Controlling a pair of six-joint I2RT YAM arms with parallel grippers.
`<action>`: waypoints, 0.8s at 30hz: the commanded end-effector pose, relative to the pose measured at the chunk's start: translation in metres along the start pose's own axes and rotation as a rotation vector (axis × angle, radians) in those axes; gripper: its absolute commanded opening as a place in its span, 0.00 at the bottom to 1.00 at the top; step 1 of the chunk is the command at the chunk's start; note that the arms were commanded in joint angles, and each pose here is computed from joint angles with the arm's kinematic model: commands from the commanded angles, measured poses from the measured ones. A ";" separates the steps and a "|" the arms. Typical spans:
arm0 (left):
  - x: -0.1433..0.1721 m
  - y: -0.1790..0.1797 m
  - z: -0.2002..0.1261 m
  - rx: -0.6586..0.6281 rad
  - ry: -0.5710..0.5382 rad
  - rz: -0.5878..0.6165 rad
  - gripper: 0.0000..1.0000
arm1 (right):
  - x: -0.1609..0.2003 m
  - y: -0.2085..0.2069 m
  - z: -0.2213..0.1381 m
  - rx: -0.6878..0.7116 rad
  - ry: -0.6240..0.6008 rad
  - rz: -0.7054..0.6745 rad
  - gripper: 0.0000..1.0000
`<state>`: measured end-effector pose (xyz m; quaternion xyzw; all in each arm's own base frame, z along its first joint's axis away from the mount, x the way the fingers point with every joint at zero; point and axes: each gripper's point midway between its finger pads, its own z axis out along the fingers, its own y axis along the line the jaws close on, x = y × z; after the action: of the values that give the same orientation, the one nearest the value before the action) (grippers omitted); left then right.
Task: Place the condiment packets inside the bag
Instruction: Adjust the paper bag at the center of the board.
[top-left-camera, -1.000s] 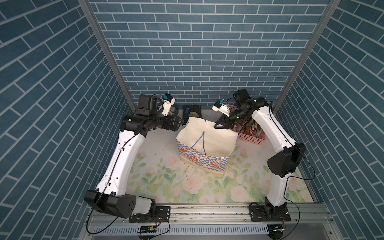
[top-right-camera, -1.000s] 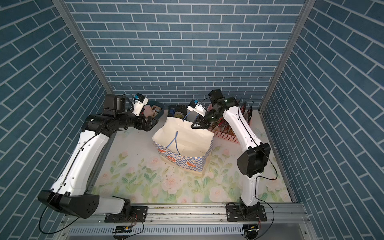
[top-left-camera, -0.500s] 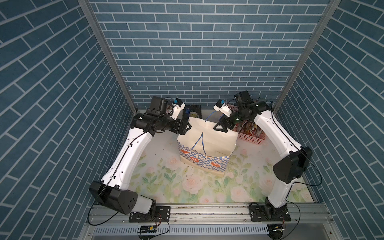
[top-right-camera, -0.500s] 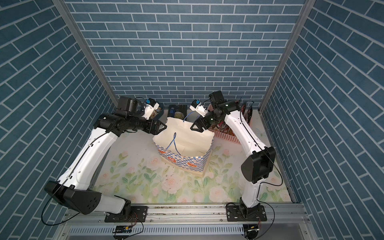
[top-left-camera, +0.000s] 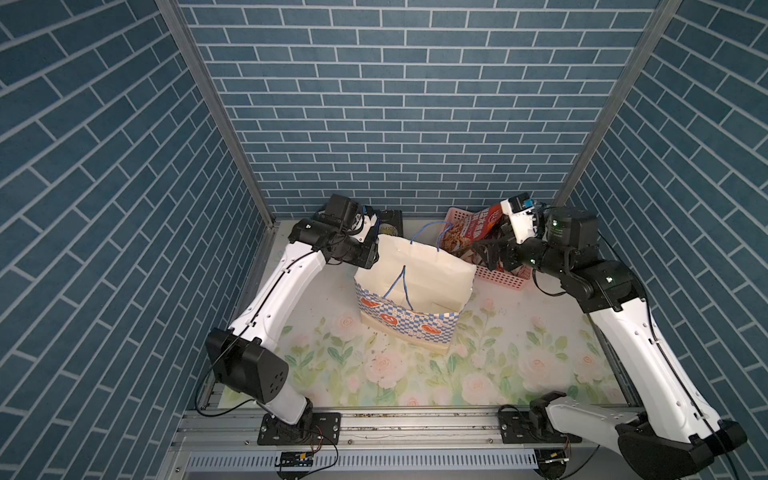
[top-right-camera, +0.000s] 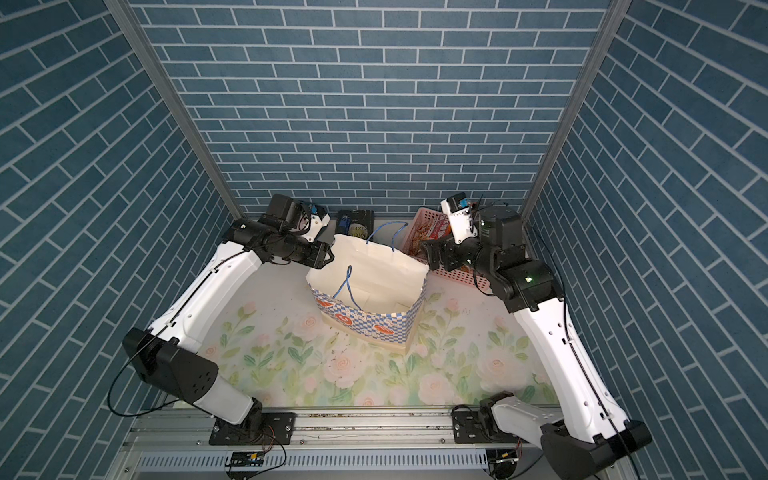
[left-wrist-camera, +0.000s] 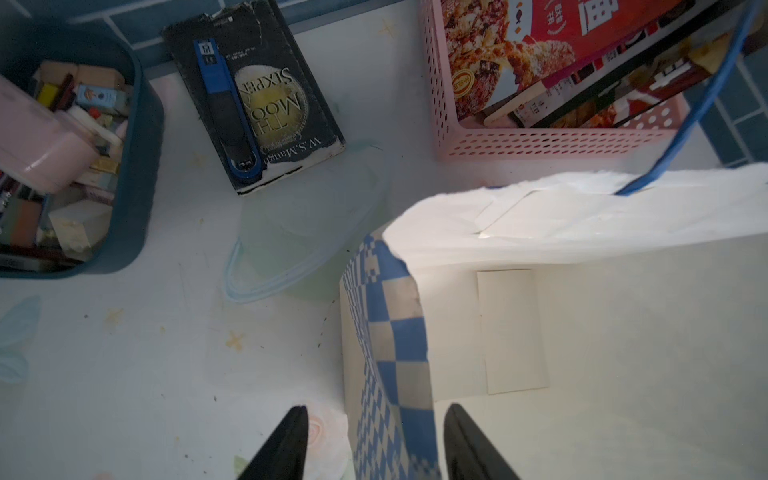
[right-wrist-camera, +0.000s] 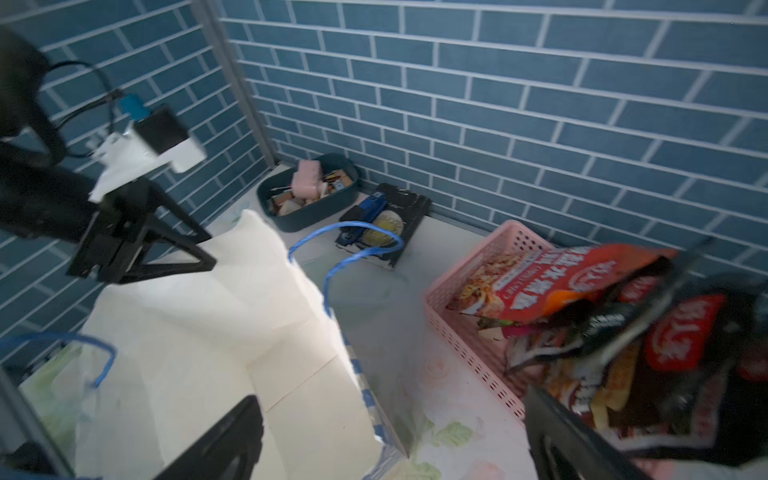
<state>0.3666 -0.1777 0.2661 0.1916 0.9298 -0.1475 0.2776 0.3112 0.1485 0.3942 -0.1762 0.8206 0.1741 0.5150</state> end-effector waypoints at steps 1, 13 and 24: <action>-0.015 0.002 -0.006 -0.024 -0.044 -0.008 0.42 | 0.007 -0.066 -0.011 0.282 0.001 0.231 0.99; -0.001 0.042 -0.017 -0.107 -0.065 -0.166 0.00 | 0.054 -0.189 0.003 0.541 0.130 0.479 0.93; 0.016 0.052 -0.036 -0.053 -0.165 -0.292 0.00 | 0.070 -0.237 0.065 0.522 0.224 0.499 0.80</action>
<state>0.3585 -0.1085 0.2729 0.0422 0.9330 -0.1538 0.3226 0.4294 -0.0401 0.2626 0.1615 0.9151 0.0469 0.3666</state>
